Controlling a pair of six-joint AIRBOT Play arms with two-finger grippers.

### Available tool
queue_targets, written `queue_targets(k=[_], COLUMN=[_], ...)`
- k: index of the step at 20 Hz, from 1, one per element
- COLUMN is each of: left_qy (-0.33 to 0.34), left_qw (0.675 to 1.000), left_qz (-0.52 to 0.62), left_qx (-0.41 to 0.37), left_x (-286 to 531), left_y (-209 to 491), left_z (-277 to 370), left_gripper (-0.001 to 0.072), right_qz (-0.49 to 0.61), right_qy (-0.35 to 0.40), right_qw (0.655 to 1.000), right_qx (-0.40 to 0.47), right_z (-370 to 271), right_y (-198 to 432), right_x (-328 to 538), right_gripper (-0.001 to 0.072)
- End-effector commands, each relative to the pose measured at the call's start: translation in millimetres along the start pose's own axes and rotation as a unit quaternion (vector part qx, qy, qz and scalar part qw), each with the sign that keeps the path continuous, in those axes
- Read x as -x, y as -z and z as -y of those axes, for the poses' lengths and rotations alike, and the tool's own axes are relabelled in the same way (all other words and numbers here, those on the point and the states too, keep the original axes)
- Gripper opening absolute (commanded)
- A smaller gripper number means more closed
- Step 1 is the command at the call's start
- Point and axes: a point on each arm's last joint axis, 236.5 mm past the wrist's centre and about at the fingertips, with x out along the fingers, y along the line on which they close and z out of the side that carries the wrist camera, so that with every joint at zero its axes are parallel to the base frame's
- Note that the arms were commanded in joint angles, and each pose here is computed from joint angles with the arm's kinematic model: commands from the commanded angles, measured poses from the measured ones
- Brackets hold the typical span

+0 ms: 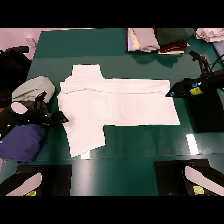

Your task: Fold the shirts.

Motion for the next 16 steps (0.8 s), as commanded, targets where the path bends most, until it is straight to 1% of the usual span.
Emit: queue_targets(k=[1, 2, 3, 4, 6, 9, 10, 11, 13, 14, 15, 16], left_qy=[0.011, 0.020, 0.026, 0.031, 0.040, 0.053, 0.056, 0.059, 0.060, 0.060, 0.060, 0.061], left_qw=[1.000, 0.999, 0.999, 0.999, 0.998, 0.994, 0.992, 0.991, 0.991, 0.991, 0.991, 0.991], left_qz=[0.021, 0.024, 0.027, 0.029, 0.042, 0.074, 0.085, 0.093, 0.093, 0.091, 0.091, 0.091], left_qx=[0.014, 0.020, 0.017, 0.005, -0.019, -0.060, -0.071, -0.079, -0.080, -0.080, -0.080, -0.080], left_x=[-12.4, -10.7, -7.1, -1.3, 16.0, 45.1, 53.5, 59.4, 61.0, 60.4, 60.5, 60.4], left_y=[-4.8, -8.0, -12.0, -17.2, -29.2, -45.2, -49.8, -52.5, -52.0, -51.4, -51.3, -51.1], left_z=[10.3, 15.8, 20.8, 27.0, 41.4, 62.4, 68.0, 71.8, 73.2, 72.9, 73.1, 73.1], left_gripper=[0.0467, 0.0421, 0.0198, 0.0034, 0.0027, 0.0027, 0.0027, 0.0027, 0.0027, 0.0027, 0.0027, 0.0027], right_qz=[-0.001, -0.001, -0.004, -0.005, -0.001, -0.002, -0.004, -0.003, -0.015, -0.027, -0.042, -0.048], right_qy=[-0.001, 0.000, 0.001, 0.006, 0.012, 0.038, 0.051, 0.052, 0.030, 0.018, 0.008, -0.004], right_qw=[1.000, 1.000, 1.000, 1.000, 0.999, 0.988, 0.981, 0.971, 0.948, 0.939, 0.933, 0.932], right_qx=[0.003, -0.001, -0.006, -0.012, -0.046, -0.150, -0.188, -0.233, -0.315, -0.342, -0.358, -0.360], right_z=[-2.2, 0.4, 3.5, 11.0, 32.2, 92.3, 114.7, 133.7, 155.6, 160.0, 162.5, 161.3], right_y=[3.3, 3.9, 5.6, 7.1, 12.7, 51.3, 68.0, 85.0, 115.6, 127.9, 138.0, 141.2], right_x=[0.3, 1.6, 3.1, 6.1, 10.3, 2.0, -1.8, -6.9, -21.8, -30.6, -40.7, -49.9], right_gripper=[0.0410, 0.0410, 0.0410, 0.0410, 0.0410, 0.0412, 0.0450, 0.0537, 0.0531, 0.0520, 0.0455, 0.0407])
